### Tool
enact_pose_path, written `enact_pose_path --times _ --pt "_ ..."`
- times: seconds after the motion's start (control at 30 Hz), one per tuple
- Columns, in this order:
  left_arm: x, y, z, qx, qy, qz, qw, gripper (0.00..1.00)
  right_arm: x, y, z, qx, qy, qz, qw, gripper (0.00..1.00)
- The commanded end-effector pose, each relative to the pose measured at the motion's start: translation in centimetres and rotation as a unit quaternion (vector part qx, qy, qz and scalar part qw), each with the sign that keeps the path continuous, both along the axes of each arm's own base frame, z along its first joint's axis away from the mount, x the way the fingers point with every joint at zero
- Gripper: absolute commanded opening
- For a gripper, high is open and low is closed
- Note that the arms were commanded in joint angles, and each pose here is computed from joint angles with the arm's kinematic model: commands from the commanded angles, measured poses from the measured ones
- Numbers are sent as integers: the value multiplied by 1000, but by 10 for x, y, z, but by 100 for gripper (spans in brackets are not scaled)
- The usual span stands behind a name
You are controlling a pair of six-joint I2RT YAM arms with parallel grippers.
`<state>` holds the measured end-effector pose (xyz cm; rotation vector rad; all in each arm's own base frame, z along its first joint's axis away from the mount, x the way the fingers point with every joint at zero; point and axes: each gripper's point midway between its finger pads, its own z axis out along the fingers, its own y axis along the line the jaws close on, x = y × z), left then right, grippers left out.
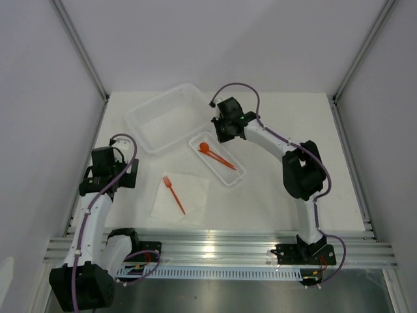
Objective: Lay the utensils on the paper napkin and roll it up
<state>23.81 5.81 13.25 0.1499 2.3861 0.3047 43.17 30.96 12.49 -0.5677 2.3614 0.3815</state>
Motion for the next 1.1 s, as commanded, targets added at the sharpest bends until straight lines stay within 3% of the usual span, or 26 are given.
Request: enact_pose_path --times 0.0,0.3,0.53,0.67,1.07 --pt "-3 18 2 30 -12 43 999 100 -12 27 -14 -7 1 75 997 4" --pt "4 18 -6 23 1 46 999 100 -21 29 -58 -51 22 91 994 6" --pt "5 19 -9 25 5 49 998 99 -34 24 -80 -47 51 94 993 10" --pt "4 19 -10 24 5 50 998 100 -36 25 -96 -49 67 96 992 22" --pt "5 18 -9 23 0 49 999 99 -49 20 -113 -71 98 80 989 23"
